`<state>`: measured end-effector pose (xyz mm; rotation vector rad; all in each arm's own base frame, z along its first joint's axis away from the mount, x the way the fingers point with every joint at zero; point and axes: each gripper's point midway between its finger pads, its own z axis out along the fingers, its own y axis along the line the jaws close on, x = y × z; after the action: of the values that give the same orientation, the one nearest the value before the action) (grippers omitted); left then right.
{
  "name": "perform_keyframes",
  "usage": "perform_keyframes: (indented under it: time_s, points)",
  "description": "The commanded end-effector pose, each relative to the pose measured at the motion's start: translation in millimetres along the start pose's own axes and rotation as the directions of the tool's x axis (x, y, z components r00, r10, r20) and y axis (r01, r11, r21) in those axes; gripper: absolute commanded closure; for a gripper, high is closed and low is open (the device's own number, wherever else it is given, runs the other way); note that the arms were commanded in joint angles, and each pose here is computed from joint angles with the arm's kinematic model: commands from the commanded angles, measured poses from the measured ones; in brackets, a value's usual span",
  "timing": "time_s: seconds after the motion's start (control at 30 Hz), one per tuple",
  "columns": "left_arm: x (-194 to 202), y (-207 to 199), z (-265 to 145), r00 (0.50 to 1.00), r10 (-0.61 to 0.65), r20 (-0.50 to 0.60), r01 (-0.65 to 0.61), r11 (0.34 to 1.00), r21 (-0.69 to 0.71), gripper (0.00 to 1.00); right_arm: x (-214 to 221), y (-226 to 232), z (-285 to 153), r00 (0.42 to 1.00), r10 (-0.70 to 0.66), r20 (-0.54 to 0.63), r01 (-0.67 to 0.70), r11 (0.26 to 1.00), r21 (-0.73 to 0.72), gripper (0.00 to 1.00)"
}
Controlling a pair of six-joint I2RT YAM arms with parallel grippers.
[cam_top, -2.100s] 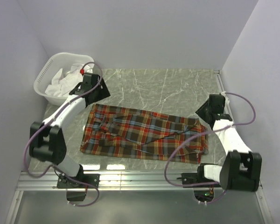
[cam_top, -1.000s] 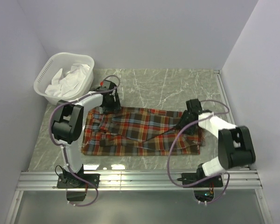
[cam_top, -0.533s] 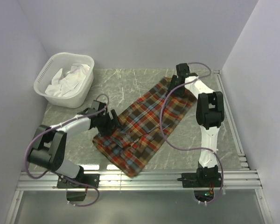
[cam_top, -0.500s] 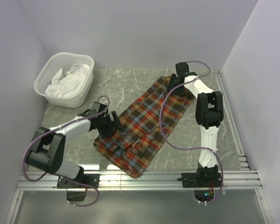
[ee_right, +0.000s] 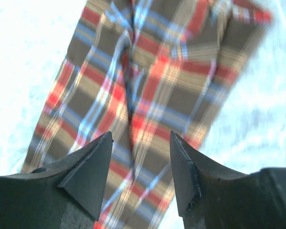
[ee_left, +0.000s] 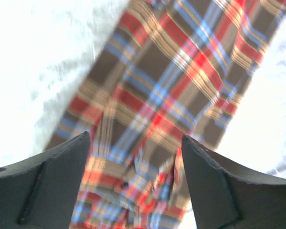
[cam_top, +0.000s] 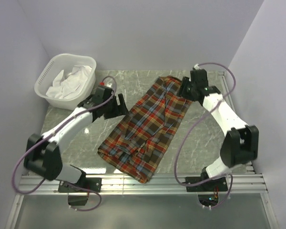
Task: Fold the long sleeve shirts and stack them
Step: Fold the shirt
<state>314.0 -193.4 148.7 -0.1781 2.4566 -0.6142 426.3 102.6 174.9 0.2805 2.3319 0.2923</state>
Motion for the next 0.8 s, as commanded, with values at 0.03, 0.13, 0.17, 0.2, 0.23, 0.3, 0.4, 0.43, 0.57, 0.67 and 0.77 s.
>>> perform_keyframes:
  time_s: [0.03, 0.13, 0.17, 0.2, 0.23, 0.3, 0.4, 0.43, 0.57, 0.67, 0.77]
  points:
    - [-16.7, 17.3, 45.9, 0.997, 0.072, -0.029, -0.075, 0.989, -0.126, 0.22, 58.4, -8.2, -2.2, 0.991, 0.117, -0.066, -0.117, 0.993, -0.001, 0.46]
    - [-18.0, 21.8, 74.2, 0.995, 0.070, -0.066, -0.079, 0.985, -0.152, 0.30, 85.6, -2.5, 4.3, 0.981, 0.156, -0.112, -0.160, 0.987, -0.031, 0.51]
    - [-16.2, 21.9, 80.5, 0.994, 0.070, -0.081, -0.082, 0.985, -0.153, 0.31, 93.0, -4.1, 9.6, 0.978, 0.163, -0.131, -0.168, 0.985, -0.026, 0.52]
    - [-19.2, 21.4, 85.7, 0.995, 0.066, -0.082, -0.078, 0.985, -0.157, 0.31, 100.4, -6.7, 14.0, 0.973, 0.179, -0.143, -0.182, 0.983, -0.010, 0.52]
    - [-11.0, 27.4, 96.5, 0.992, 0.058, -0.113, -0.077, 0.982, -0.173, 0.33, 101.3, -6.2, 18.2, 0.972, 0.187, -0.139, -0.190, 0.982, -0.011, 0.53]
    - [-5.3, 30.7, 104.6, 0.990, 0.042, -0.137, -0.066, 0.982, -0.179, 0.34, 110.0, -11.1, 28.6, 0.967, 0.203, -0.155, -0.203, 0.979, 0.018, 0.53]
    - [9.9, 38.7, 114.1, 0.985, 0.012, -0.172, -0.046, 0.980, -0.195, 0.39, 115.7, -15.3, 46.0, 0.963, 0.212, -0.168, -0.208, 0.977, 0.045, 0.53]
    - [14.3, 41.3, 116.7, 0.983, 0.003, -0.183, -0.040, 0.979, -0.200, 0.41, 116.2, -17.4, 51.2, 0.962, 0.212, -0.171, -0.205, 0.977, 0.058, 0.53]
    - [40.2, 53.4, 121.8, 0.974, -0.070, -0.217, 0.021, 0.975, -0.221, 0.45, 121.8, -18.1, 79.4, 0.957, 0.198, -0.211, -0.184, 0.979, 0.083, 0.53]
    - [61.1, 60.8, 120.5, 0.960, -0.151, -0.234, 0.094, 0.967, -0.237, 0.46, 116.2, -15.5, 98.1, 0.958, 0.173, -0.227, -0.156, 0.984, 0.087, 0.53]
    - [84.3, 58.9, 113.0, 0.935, -0.239, -0.262, 0.187, 0.960, -0.208, 0.44, 104.0, -10.1, 118.9, 0.965, 0.115, -0.236, -0.100, 0.992, 0.075, 0.53]
